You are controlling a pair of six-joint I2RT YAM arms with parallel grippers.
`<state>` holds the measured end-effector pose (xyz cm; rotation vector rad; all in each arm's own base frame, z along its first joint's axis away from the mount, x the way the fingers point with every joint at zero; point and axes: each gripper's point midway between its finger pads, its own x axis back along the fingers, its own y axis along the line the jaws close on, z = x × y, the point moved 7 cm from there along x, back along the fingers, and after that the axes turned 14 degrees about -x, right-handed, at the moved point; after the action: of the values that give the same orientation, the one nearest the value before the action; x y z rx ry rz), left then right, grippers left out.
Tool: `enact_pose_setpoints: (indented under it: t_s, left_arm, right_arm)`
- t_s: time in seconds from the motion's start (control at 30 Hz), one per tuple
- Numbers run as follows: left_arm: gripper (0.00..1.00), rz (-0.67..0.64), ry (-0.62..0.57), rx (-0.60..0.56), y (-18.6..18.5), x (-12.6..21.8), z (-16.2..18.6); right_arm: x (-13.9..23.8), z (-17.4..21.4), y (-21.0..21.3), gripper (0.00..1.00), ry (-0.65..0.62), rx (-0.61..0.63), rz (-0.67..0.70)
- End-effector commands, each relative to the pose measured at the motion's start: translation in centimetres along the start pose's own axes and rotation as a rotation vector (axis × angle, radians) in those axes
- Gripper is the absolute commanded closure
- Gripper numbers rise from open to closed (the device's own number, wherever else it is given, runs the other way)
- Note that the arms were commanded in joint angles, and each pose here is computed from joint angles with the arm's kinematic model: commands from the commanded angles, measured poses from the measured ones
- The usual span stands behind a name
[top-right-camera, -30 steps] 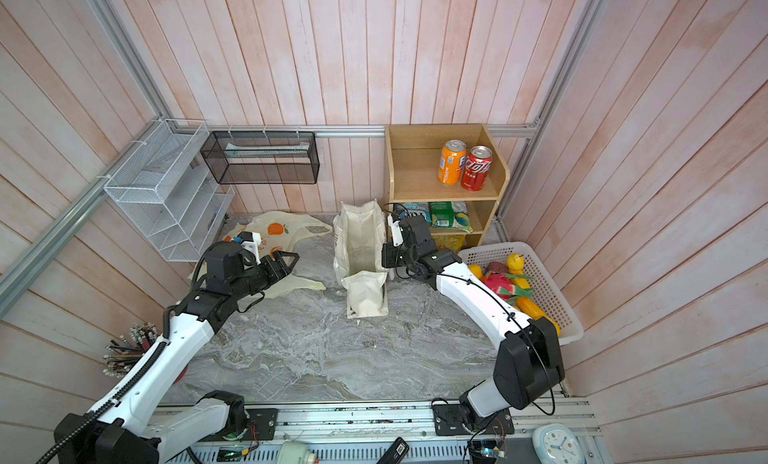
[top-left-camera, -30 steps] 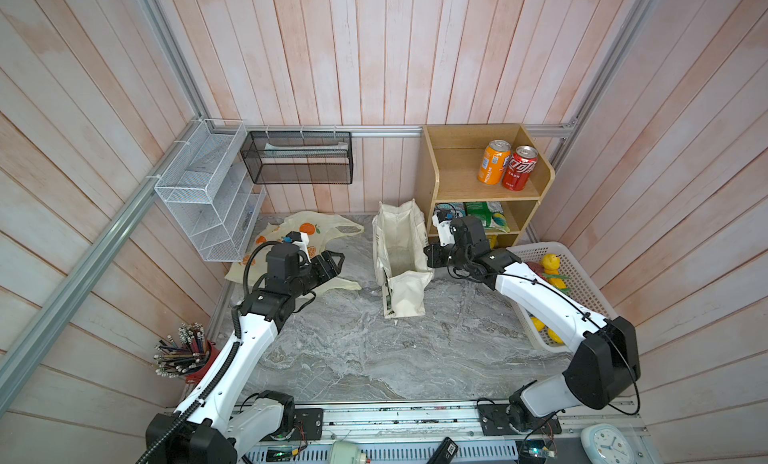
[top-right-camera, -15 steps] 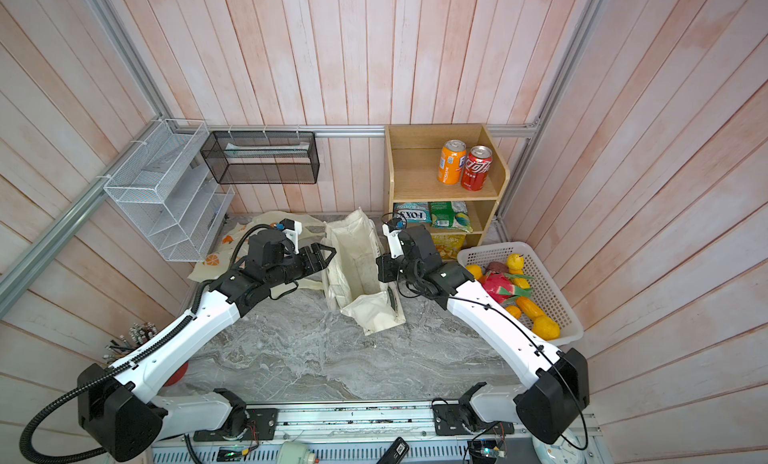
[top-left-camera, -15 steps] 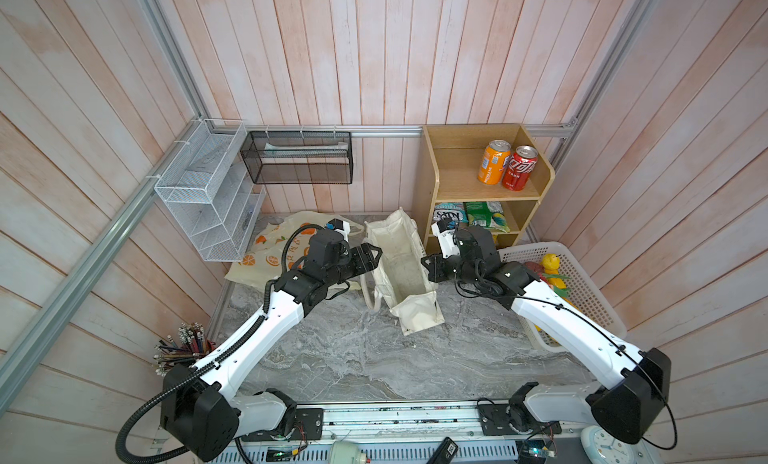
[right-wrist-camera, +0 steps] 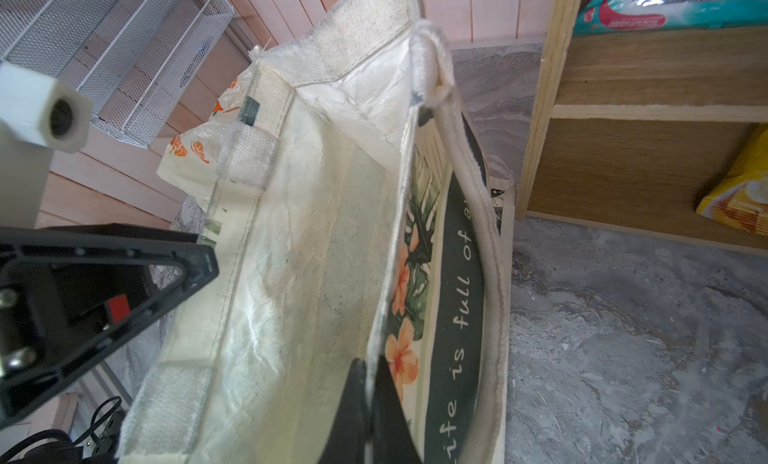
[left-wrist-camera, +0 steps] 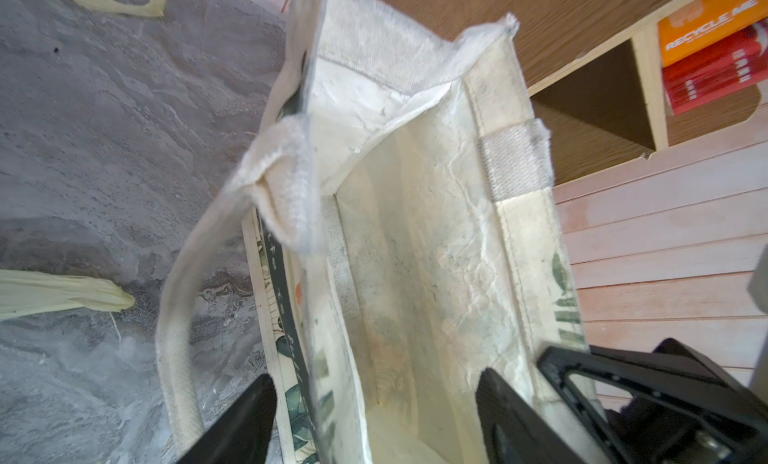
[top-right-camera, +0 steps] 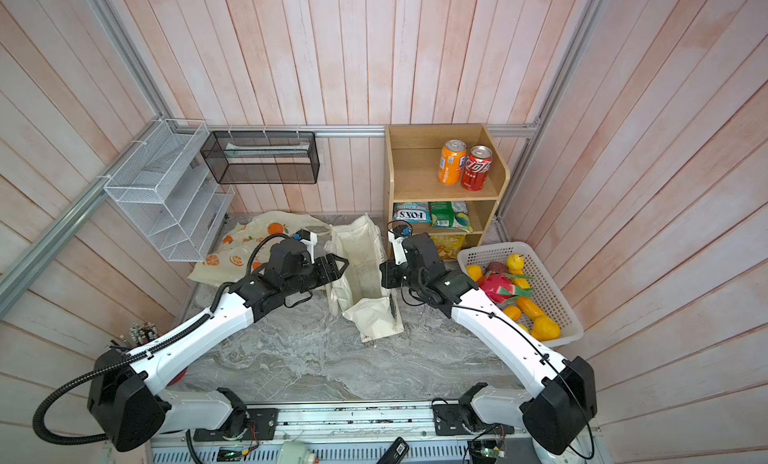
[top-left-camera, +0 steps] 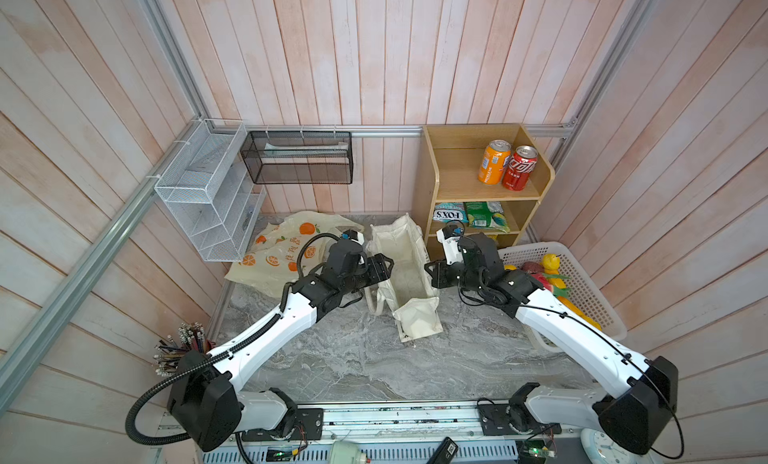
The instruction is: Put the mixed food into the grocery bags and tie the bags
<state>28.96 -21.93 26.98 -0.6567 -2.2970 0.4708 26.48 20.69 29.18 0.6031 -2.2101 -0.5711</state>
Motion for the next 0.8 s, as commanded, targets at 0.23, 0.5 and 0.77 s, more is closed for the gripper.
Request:
enact_pose_setpoints:
  t_s: [0.23, 0.5, 0.77]
  left_arm:
    - [0.65, -0.017, -0.016, -0.049, -0.5, -0.3, -0.7]
    - [1.00, 0.038, 0.047, -0.155, -1.5, 1.0, -2.6]
    - [1.00, 0.105, 0.132, -0.196, -1.4, 0.2, -1.9]
  right_arm:
    - [1.0, -0.4, 0.0, 1.00, -0.057, 0.000, 0.009]
    - [3.0, -0.3, -1.1, 1.00, -0.106, -0.044, 0.082]
    - [3.7, 1.1, -3.0, 1.00, -0.116, -0.089, 0.168]
